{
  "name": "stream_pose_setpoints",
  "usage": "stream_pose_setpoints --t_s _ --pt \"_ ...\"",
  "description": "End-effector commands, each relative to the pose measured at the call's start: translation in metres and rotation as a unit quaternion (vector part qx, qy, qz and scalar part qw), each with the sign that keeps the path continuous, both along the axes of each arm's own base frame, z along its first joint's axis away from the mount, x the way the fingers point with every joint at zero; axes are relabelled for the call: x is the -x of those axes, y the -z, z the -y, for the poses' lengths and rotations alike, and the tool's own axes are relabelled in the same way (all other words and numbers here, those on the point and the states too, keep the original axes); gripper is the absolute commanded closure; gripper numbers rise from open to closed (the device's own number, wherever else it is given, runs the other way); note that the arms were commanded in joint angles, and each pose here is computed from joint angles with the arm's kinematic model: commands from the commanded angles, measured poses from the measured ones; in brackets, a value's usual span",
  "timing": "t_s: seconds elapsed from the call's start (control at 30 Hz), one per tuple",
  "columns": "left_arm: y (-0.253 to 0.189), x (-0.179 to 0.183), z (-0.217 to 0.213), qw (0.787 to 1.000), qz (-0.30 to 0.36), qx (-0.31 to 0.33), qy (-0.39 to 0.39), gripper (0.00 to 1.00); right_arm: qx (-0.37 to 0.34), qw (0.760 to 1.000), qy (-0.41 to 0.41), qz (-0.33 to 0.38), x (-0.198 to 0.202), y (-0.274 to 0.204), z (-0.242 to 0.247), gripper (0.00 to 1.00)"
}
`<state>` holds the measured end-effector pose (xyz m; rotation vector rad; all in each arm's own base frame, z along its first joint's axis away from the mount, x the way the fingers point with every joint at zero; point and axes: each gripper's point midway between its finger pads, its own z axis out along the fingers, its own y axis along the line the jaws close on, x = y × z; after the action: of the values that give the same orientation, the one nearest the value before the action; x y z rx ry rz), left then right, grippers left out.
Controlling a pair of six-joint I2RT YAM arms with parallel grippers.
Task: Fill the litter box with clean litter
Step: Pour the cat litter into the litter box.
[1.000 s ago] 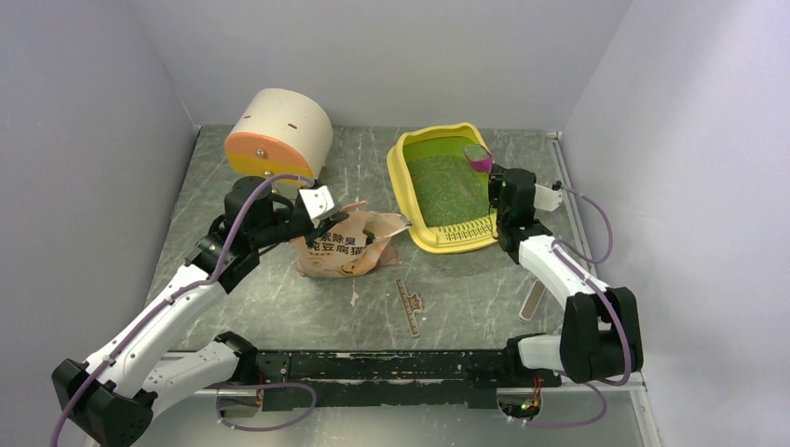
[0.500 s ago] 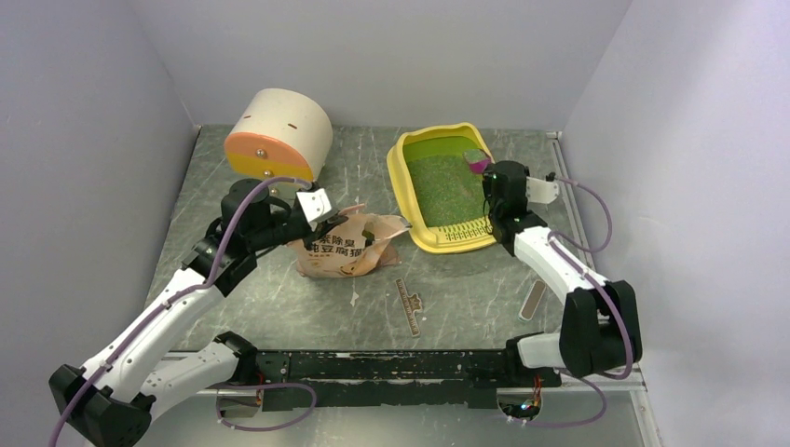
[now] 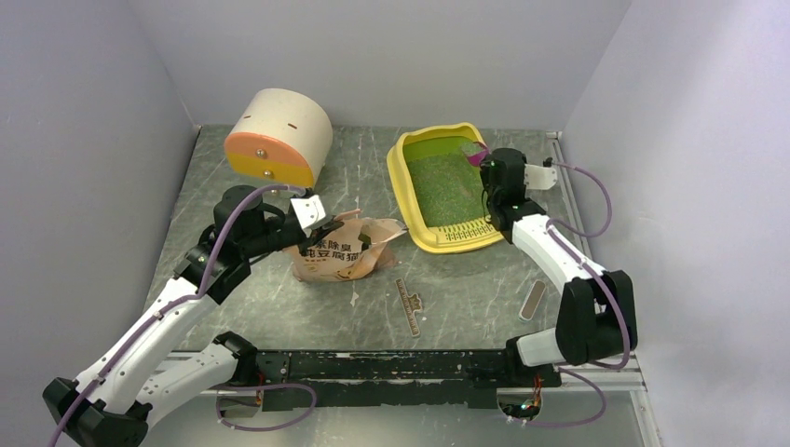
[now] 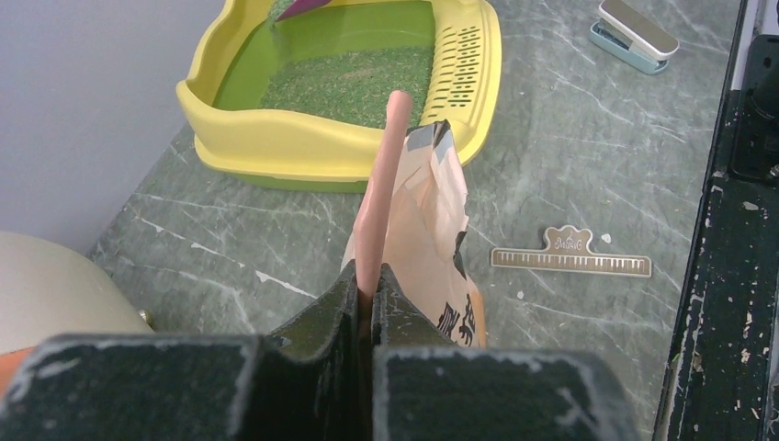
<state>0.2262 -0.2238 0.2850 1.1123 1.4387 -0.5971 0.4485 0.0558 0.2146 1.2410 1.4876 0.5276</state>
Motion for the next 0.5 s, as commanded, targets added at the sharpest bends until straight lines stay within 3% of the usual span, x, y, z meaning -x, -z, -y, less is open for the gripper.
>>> stream_pose_setpoints --t_s 0.0,0.47 --pt "-0.014 0.001 0.000 1.000 0.019 0.017 0.001 0.95 0.010 0.999 0.025 0.019 0.016 -0.015 0.013 1.00" --pt "-0.010 -0.001 0.005 1.000 0.015 0.020 0.010 0.95 0.041 0.999 0.019 -0.010 0.084 -0.005 0.030 1.00"
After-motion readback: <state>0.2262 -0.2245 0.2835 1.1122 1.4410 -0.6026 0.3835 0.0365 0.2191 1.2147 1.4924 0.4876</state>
